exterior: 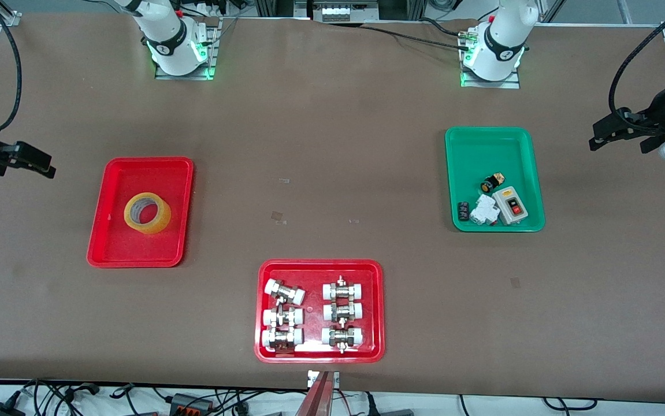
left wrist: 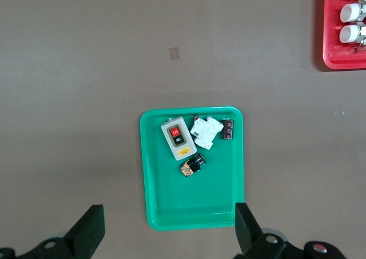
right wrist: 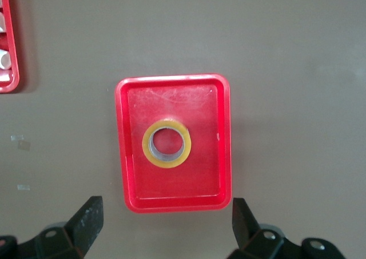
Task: Left arm passes tape to right arm into tray
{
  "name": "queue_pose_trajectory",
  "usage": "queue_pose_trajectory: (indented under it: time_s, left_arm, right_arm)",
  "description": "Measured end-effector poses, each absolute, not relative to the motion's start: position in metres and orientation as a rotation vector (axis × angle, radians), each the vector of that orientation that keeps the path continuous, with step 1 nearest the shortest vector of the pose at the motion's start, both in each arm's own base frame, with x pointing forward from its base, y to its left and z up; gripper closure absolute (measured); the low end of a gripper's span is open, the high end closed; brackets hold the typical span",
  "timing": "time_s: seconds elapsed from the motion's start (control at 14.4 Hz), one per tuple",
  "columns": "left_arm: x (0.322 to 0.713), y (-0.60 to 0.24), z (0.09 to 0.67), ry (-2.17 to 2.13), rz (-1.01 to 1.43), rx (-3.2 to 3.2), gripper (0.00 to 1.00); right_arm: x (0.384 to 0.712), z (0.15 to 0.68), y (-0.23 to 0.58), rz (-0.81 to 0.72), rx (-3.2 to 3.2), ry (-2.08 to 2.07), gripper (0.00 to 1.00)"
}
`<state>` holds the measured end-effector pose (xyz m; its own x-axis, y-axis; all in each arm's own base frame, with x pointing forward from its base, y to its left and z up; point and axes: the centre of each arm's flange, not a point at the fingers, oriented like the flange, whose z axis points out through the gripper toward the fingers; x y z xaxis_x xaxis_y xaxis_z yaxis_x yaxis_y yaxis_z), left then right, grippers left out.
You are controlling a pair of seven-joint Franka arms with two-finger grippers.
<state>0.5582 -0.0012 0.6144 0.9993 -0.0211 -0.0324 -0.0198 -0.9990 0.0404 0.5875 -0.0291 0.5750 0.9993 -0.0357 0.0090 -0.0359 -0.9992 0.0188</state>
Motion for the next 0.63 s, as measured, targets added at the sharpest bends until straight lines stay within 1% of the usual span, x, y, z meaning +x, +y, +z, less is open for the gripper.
queue_pose_trajectory:
  time_s: [0.14,0.63]
  left_arm:
    - [0.5581,-0.0010,0.6143,-0.031,-0.053,3.101,0.00]
    - [0.5577,-0.0009,0.6140,-0.031,-0.059,3.101,0.00]
  right_arm:
    - [0.5817,0.5764,-0.0271,0.012,3.123,-0.051,0.00]
    - [0.5801,0.5781,-0.0263,0.015,3.123,-0.049,0.00]
